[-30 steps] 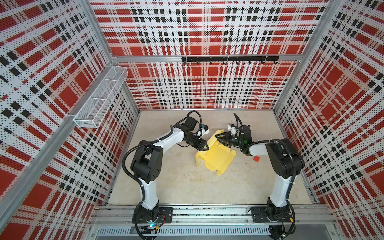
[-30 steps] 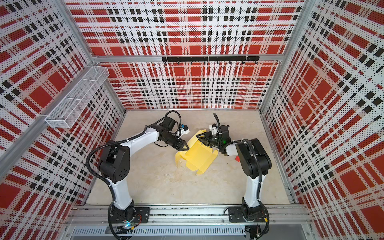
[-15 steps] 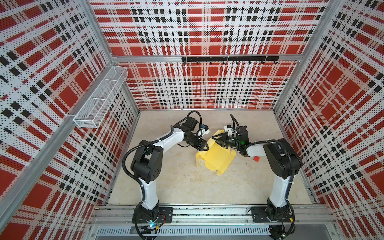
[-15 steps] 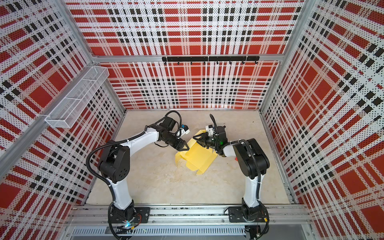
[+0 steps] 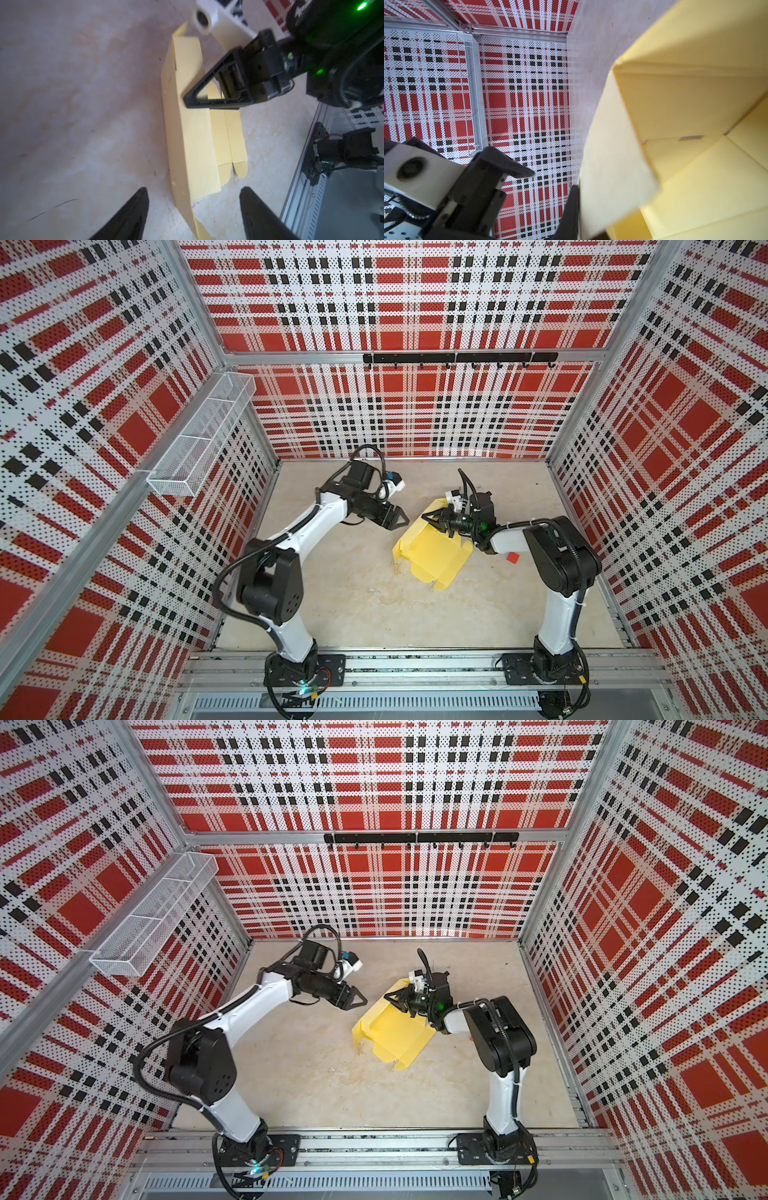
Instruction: Fold the paper box
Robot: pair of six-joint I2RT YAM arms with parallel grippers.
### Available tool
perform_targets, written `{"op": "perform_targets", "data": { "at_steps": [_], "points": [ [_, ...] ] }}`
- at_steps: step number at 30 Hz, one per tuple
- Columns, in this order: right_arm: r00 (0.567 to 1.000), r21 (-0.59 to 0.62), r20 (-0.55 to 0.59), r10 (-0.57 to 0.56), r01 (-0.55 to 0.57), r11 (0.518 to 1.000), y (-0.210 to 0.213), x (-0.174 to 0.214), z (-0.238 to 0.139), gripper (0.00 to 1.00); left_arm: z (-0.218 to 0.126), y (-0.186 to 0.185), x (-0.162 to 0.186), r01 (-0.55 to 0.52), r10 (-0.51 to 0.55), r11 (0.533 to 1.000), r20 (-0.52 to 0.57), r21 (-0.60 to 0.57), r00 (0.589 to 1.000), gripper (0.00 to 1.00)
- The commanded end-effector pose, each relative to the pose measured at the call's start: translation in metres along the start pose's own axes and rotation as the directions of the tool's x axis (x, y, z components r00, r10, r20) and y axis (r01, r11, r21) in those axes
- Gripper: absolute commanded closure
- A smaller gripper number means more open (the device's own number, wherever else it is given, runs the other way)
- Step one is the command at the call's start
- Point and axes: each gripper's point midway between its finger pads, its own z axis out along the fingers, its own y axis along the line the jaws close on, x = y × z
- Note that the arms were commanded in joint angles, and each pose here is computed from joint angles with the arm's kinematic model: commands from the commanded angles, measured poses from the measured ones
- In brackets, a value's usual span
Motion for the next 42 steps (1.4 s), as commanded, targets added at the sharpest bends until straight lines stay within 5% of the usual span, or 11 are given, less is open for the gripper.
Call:
{"op": "perform_targets", "data": {
  "at_steps": [1, 8, 13, 18, 26, 30, 35, 42],
  "points": [
    [0.996, -0.074, 0.031, -0.087, 0.089, 0.993, 0.044, -0.014, -0.011, 0.93, -0.033, 0.003, -0.014, -0.062, 0.060, 0.998, 0.139, 0.003, 0.988, 0.26],
    [0.993, -0.123, 0.042, -0.111, 0.115, 0.986, 0.082, -0.022, -0.027, 0.94, -0.047, -0.002, -0.001, -0.273, 0.248, 0.958, 0.236, 0.082, 0.940, 0.27],
    [0.989, -0.106, 0.048, -0.140, 0.144, 0.984, 0.098, -0.023, -0.038, 0.94, -0.033, 0.010, 0.008, -0.240, 0.221, 0.969, 0.217, 0.065, 0.951, 0.29],
    [0.988, -0.090, 0.051, -0.149, 0.153, 0.984, 0.102, -0.025, -0.045, 0.96, -0.018, 0.008, 0.022, -0.317, 0.295, 0.946, 0.213, 0.074, 0.931, 0.30],
    [0.986, -0.108, 0.051, -0.161, 0.165, 0.980, 0.114, -0.030, -0.047, 0.99, -0.001, -0.005, 0.057, -0.661, 0.652, 0.745, 0.111, 0.094, 0.750, 0.30],
    [0.984, -0.116, 0.052, -0.170, 0.175, 0.978, 0.115, -0.030, -0.047, 0.99, 0.010, -0.008, 0.061, -0.726, 0.720, 0.678, 0.099, 0.112, 0.687, 0.29],
    [0.987, -0.119, 0.061, -0.148, 0.154, 0.981, 0.110, -0.031, -0.046, 1.00, 0.030, -0.022, 0.058, -0.748, 0.741, 0.648, 0.107, 0.143, 0.663, 0.30],
    [0.987, -0.108, 0.068, -0.147, 0.154, 0.982, 0.104, -0.031, -0.046, 1.00, 0.046, -0.027, 0.046, -0.678, 0.659, 0.718, 0.160, 0.160, 0.735, 0.37]
  ]
}}
